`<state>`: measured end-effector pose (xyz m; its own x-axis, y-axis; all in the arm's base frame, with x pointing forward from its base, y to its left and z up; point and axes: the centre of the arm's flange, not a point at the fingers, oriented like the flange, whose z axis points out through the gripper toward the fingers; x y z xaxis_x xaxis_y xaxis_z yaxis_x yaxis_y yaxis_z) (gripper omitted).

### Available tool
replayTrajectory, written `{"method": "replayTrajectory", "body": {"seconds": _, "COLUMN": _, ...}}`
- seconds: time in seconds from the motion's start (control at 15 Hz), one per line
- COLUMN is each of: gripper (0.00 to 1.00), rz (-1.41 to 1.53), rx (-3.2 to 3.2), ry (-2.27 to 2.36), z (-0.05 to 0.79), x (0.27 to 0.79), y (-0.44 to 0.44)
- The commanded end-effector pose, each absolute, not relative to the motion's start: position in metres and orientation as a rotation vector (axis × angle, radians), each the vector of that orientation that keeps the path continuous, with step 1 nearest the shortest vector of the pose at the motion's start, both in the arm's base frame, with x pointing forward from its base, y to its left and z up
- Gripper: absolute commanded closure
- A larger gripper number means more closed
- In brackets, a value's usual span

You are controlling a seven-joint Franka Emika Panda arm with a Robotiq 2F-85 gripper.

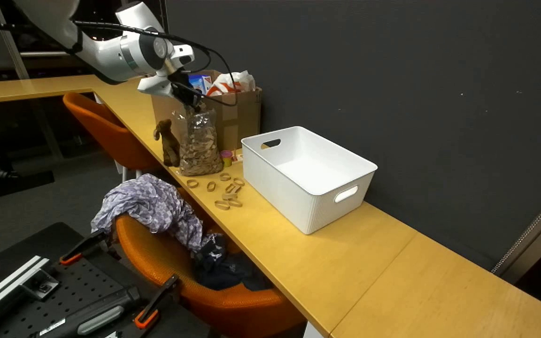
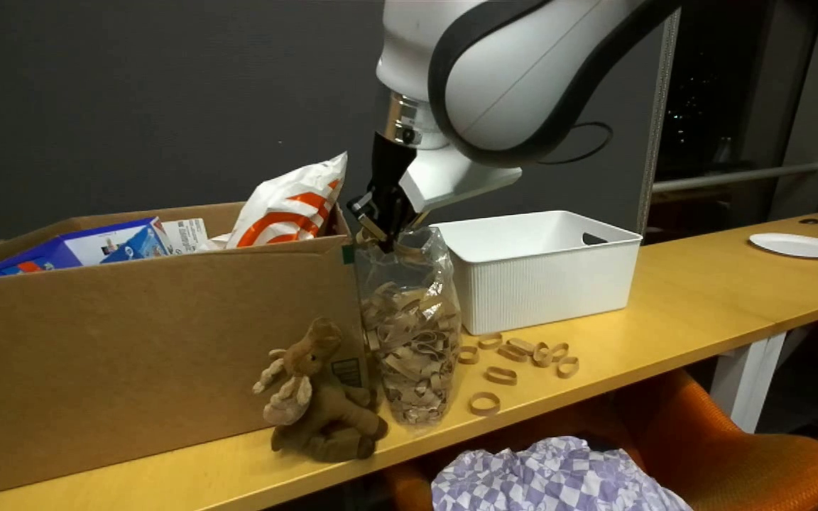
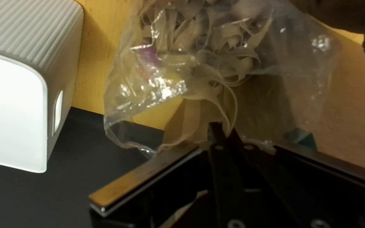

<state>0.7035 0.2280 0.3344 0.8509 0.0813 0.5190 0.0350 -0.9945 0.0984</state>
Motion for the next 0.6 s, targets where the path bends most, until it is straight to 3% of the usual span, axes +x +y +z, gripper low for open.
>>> {"method": "replayTrajectory", "body": {"seconds": 0.0, "gripper": 0.72, "rz": 0.779, "rx": 2.954, "ry": 0.031, "z": 0.345, "x": 0.703, "y": 0.237}}
{"method": "replayTrajectory", "body": {"seconds": 0.13, "gripper": 0.64, "rz": 0.765, "rx": 2.957, "ry": -0.001, "z": 0.347, "x": 0.700, "y": 0.238}}
{"method": "replayTrajectory", "body": {"seconds": 0.53, "gripper": 0.21, "rz": 0.773, "rx": 2.965, "ry": -0.127, "z": 0.366, "x": 0.682, "y": 0.227}}
